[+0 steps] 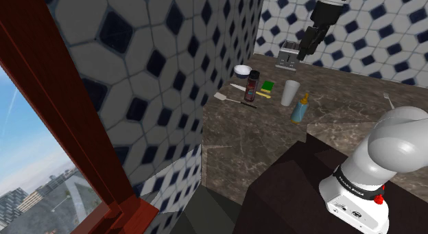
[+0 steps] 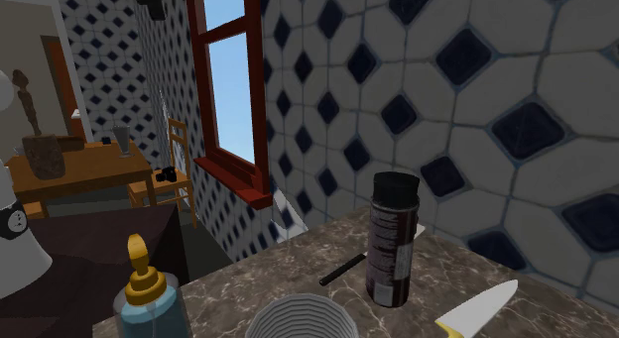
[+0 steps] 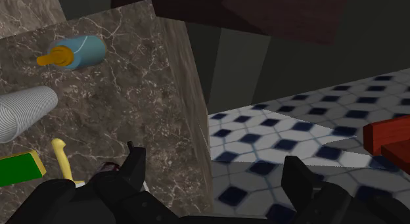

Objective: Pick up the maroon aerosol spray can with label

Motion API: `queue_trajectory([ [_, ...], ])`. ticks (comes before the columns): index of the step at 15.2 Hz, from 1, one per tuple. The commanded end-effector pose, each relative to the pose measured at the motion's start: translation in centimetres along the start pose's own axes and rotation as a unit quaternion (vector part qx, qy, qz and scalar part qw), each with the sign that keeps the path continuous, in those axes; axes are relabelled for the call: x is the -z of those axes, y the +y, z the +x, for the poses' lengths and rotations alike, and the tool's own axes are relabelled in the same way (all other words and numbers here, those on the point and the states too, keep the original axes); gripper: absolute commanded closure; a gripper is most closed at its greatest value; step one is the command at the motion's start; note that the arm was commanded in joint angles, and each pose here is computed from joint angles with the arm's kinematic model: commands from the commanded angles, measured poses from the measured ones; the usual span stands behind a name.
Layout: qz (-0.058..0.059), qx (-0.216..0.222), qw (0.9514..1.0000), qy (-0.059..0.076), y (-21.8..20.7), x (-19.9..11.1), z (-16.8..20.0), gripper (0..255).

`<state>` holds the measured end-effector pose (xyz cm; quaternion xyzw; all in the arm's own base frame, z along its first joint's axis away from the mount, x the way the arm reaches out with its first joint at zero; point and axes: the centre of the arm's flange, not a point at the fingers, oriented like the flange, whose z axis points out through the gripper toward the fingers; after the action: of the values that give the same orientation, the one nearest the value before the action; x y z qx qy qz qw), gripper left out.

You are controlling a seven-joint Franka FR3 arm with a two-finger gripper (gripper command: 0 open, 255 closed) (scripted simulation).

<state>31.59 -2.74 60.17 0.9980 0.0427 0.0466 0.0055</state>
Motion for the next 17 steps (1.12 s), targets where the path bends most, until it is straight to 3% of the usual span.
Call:
queue_trajectory([
  [1, 0.000, 0.000, 1.0000, 0.000, 0.0, 0.0, 0.0, 0],
  [17, 0.011, 0.026, 0.9995, -0.013, 11.3, -11.7, 14.2, 0],
])
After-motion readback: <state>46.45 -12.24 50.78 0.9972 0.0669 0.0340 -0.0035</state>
